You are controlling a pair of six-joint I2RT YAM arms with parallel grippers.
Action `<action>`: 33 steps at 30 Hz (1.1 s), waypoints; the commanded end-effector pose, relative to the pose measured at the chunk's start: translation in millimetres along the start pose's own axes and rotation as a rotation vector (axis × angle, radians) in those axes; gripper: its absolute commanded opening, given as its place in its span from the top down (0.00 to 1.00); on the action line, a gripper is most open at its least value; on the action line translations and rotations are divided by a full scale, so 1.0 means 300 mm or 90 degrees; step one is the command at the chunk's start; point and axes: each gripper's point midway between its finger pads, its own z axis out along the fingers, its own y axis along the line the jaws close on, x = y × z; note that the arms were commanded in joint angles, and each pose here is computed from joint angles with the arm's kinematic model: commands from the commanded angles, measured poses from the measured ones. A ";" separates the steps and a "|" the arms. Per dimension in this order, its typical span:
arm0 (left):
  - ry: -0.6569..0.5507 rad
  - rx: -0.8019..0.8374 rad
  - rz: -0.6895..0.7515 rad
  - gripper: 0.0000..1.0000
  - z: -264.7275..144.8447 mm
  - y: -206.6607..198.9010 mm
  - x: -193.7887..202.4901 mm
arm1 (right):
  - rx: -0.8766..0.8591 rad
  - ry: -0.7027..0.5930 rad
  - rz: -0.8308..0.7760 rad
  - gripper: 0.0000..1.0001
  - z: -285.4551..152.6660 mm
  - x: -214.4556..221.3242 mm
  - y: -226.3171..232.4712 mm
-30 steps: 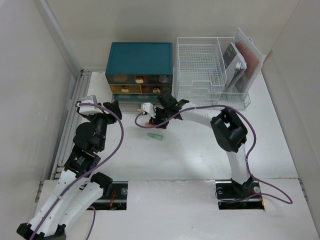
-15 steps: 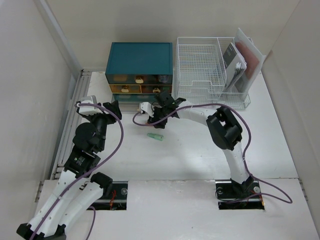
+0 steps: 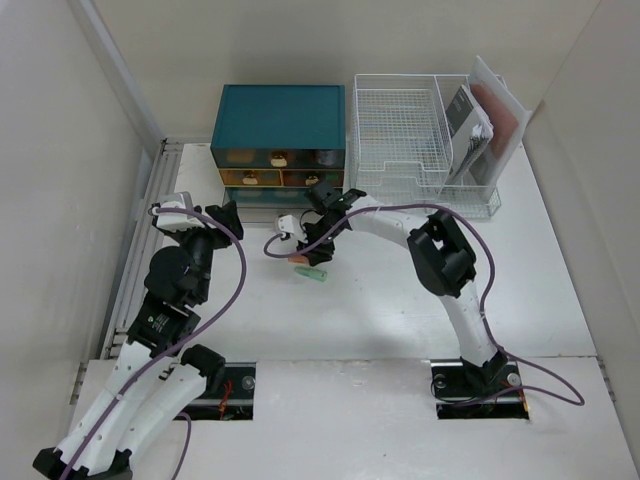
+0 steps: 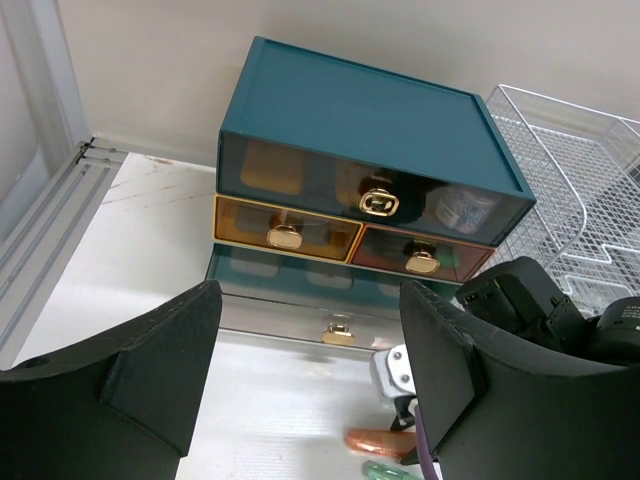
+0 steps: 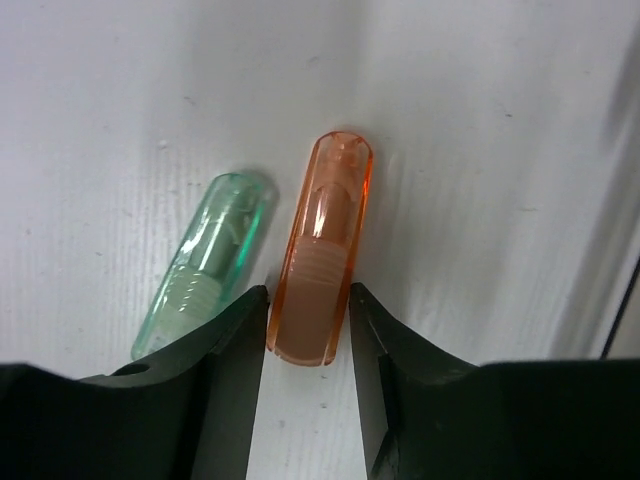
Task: Organize the desk
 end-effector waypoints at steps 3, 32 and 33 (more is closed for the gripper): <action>-0.025 0.013 -0.006 0.31 -0.004 -0.013 -0.038 | -0.082 0.028 -0.002 0.63 0.020 0.045 0.108; -0.025 0.013 -0.006 0.30 -0.004 -0.013 -0.038 | 0.569 -0.113 0.035 0.93 -0.613 -0.286 -0.297; -0.025 0.013 -0.006 0.30 -0.004 -0.013 -0.038 | 0.580 -0.093 0.035 0.93 -0.606 -0.264 -0.309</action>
